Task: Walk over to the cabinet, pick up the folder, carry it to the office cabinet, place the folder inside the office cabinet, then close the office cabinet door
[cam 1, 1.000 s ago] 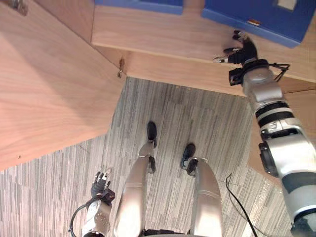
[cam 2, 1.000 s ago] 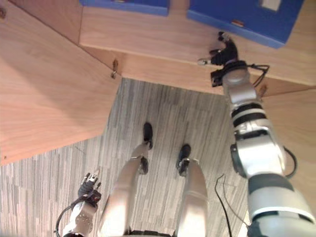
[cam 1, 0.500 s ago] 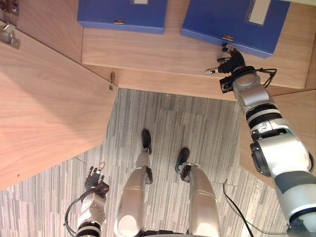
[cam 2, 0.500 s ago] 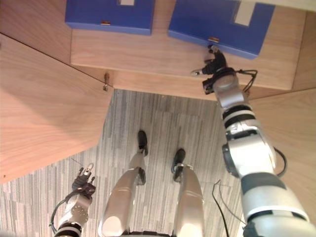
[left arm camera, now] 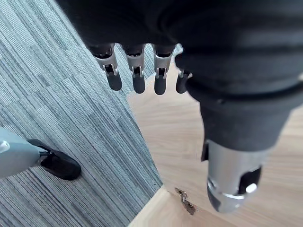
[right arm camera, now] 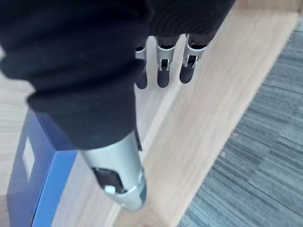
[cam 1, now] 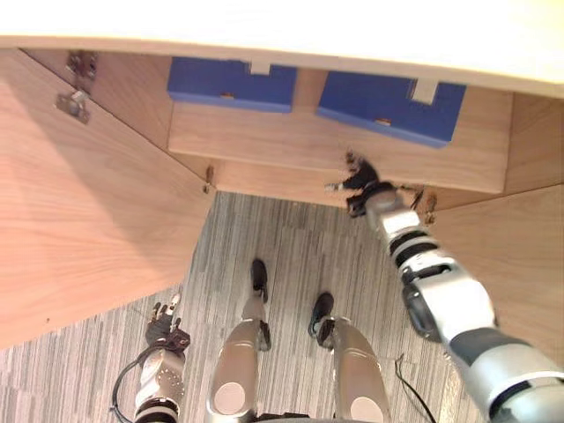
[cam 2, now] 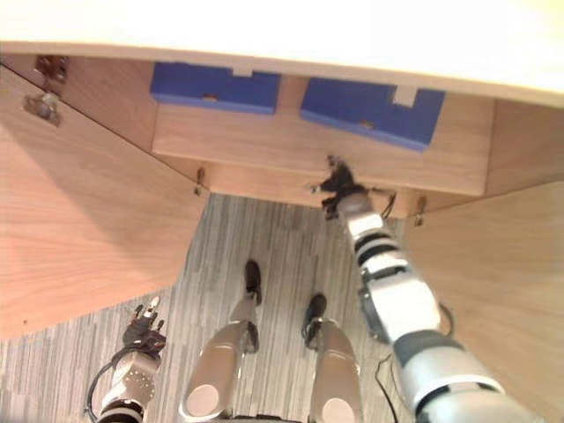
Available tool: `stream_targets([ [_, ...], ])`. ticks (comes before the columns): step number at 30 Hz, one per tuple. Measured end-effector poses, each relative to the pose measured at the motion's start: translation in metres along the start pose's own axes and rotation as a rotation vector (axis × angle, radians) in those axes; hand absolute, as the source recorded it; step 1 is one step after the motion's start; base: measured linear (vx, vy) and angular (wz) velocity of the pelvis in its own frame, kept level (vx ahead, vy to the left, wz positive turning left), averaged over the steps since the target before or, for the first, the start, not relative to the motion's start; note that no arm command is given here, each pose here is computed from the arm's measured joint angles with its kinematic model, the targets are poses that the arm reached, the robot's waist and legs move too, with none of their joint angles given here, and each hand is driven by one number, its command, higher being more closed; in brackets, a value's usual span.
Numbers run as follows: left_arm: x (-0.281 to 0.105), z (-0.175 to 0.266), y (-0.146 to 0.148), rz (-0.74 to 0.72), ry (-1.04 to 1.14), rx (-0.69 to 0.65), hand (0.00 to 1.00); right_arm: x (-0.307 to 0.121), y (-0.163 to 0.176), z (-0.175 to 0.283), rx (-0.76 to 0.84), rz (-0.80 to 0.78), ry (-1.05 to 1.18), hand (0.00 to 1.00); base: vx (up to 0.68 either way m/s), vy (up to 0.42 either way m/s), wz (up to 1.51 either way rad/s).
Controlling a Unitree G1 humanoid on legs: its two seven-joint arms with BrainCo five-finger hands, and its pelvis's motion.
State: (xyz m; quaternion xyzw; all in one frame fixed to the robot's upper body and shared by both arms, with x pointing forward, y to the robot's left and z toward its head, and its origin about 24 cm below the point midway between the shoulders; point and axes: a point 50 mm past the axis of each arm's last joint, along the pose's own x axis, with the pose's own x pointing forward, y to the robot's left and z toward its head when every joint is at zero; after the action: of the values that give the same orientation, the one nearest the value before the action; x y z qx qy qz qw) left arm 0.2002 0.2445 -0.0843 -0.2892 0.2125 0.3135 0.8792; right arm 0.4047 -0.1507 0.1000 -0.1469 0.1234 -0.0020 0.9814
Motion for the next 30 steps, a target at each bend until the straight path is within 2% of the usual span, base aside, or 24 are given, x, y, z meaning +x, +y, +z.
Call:
stream_targets([
  [2,-0.006,-0.015,0.003,0.015,0.038,-0.008,0.00,-0.009,0.019,-0.050,0.151,0.005,0.127,0.00,0.03,-0.061,-0.07],
  [6,-0.015,-0.042,0.008,0.046,0.123,0.011,0.00,-0.044,0.053,-0.137,0.342,-0.005,0.361,0.00,0.05,-0.059,-0.11],
  [9,-0.022,-0.058,0.015,0.082,0.172,0.005,0.00,-0.094,0.089,-0.205,0.561,-0.034,0.592,0.00,0.01,-0.047,-0.37],
  [12,-0.025,-0.070,0.011,0.092,0.217,0.001,0.00,-0.135,0.096,-0.249,0.650,-0.104,0.737,0.00,0.02,0.018,-0.31],
  [16,-0.028,-0.077,0.026,0.168,0.247,-0.011,0.00,-0.172,0.073,-0.287,0.740,-0.267,0.800,0.00,0.07,0.127,-0.51],
  [18,-0.038,-0.089,0.046,0.228,0.290,-0.007,0.00,-0.203,0.062,-0.311,0.803,-0.395,0.865,0.00,0.08,0.146,-0.84],
  [21,-0.052,-0.101,0.064,0.259,0.334,0.021,0.00,-0.229,0.046,-0.329,0.832,-0.509,0.910,0.00,0.04,0.156,-0.76],
  [25,-0.055,-0.104,0.069,0.255,0.343,0.064,0.00,-0.239,0.039,-0.334,0.812,-0.543,0.918,0.00,-0.05,0.134,-0.64],
  [30,-0.062,-0.108,0.079,0.282,0.362,0.104,0.00,-0.224,0.041,-0.321,0.793,-0.527,0.832,0.00,-0.14,0.073,-1.20],
])
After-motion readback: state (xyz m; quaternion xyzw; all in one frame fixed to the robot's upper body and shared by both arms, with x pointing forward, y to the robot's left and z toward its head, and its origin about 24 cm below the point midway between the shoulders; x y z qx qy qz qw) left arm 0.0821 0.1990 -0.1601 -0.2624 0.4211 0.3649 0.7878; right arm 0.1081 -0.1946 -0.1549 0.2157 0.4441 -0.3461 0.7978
